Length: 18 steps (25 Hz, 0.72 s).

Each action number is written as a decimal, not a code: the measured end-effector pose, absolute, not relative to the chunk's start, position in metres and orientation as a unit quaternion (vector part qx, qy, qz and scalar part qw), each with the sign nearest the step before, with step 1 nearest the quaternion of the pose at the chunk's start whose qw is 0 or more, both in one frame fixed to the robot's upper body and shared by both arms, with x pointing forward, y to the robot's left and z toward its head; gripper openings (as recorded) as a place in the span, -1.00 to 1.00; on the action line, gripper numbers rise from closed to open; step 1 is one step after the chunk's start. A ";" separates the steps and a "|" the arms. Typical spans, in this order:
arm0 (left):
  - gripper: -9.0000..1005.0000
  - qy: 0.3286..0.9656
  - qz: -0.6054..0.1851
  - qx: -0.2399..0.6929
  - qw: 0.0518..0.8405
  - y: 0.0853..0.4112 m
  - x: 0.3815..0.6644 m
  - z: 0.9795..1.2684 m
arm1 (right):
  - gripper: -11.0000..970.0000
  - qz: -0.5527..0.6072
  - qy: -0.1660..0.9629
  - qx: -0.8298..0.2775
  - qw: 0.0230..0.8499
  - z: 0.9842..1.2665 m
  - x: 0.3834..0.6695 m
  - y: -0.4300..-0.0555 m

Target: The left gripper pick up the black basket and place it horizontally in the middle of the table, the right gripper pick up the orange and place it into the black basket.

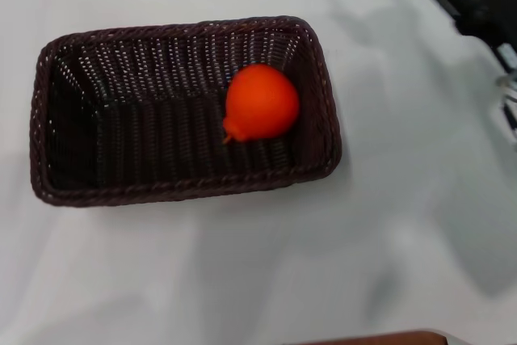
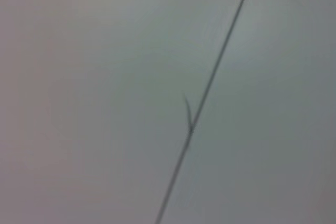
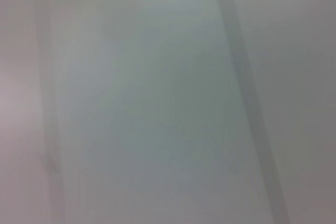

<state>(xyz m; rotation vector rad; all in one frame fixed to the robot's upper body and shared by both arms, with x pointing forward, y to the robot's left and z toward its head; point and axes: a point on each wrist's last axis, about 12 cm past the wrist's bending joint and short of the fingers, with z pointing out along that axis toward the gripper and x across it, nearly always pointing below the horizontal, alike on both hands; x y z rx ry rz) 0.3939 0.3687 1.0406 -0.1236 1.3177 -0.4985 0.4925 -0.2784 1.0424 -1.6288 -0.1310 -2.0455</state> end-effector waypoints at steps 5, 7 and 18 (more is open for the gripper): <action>0.78 0.609 -0.176 -0.047 0.772 0.370 0.392 1.036 | 0.97 -0.753 -0.009 -0.616 0.231 1.034 0.485 -0.292; 0.78 0.613 -0.168 -0.045 0.771 0.369 0.397 1.035 | 0.97 -0.751 -0.006 -0.619 0.231 1.032 0.484 -0.293; 0.77 0.603 -0.197 -0.061 0.771 0.356 0.412 1.033 | 0.97 -0.757 -0.004 -0.608 0.240 1.036 0.488 -0.288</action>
